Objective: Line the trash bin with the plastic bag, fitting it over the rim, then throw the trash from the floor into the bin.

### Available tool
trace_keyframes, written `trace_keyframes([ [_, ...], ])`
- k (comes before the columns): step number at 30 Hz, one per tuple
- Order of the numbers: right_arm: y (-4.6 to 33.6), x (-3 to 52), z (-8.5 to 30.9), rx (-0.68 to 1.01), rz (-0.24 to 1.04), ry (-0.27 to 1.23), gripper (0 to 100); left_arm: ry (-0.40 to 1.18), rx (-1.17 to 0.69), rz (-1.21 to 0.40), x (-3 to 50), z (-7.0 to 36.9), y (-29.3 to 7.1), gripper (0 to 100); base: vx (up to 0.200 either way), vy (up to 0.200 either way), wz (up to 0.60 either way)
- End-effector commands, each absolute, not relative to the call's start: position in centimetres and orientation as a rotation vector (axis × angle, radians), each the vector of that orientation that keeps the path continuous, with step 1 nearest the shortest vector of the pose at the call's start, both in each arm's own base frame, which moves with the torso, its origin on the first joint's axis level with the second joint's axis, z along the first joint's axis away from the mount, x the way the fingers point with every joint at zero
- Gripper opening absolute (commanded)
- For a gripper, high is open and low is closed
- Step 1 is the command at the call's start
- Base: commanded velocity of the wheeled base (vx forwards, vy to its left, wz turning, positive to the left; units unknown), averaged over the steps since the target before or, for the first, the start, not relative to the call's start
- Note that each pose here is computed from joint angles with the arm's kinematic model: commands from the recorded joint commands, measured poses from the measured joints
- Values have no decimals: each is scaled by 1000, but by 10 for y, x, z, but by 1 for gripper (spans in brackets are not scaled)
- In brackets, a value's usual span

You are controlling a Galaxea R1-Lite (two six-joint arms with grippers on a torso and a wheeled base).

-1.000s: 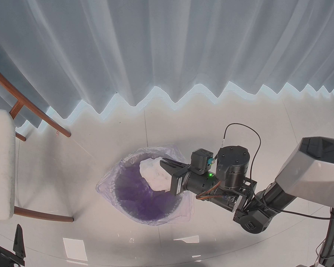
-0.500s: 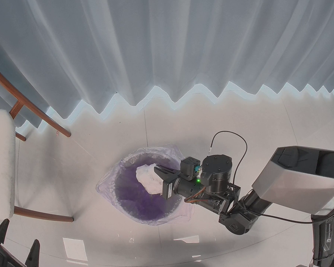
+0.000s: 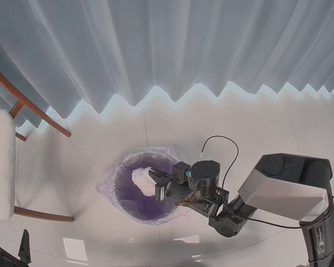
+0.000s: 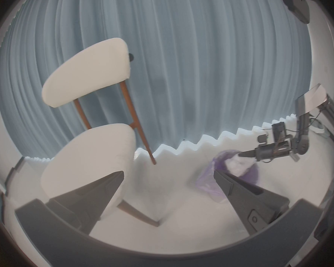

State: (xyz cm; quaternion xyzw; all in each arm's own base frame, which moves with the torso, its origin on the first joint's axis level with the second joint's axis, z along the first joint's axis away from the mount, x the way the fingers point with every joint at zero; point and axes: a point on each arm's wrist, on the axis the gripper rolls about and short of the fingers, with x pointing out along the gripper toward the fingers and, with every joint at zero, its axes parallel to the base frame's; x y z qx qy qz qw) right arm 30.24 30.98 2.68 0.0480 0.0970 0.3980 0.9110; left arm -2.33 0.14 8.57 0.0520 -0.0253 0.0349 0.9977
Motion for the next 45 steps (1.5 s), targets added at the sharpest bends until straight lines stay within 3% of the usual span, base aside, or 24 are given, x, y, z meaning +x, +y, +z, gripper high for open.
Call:
trace_keyframes([
  [1, 318, 308, 9, 93, 802, 212, 0, -50, 55, -109, -23, 80, -3, 100, 0, 0, 0],
  [18, 330, 330, -28, 97, 749, 213, 0, -31, 44, -64, -23, 80, -2, 100, 0, 0, 0],
  [35, 327, 333, -29, 96, 741, 217, 0, -30, 39, -56, -23, 80, -1, 100, 0, 0, 0],
  [36, 327, 333, -29, 96, 741, 217, 100, -30, 39, -56, -23, 80, -1, 100, 0, 0, 0],
  [45, 327, 333, -28, 110, 740, 219, 100, -36, 35, -53, -23, 80, -1, 100, 0, 0, 0],
])
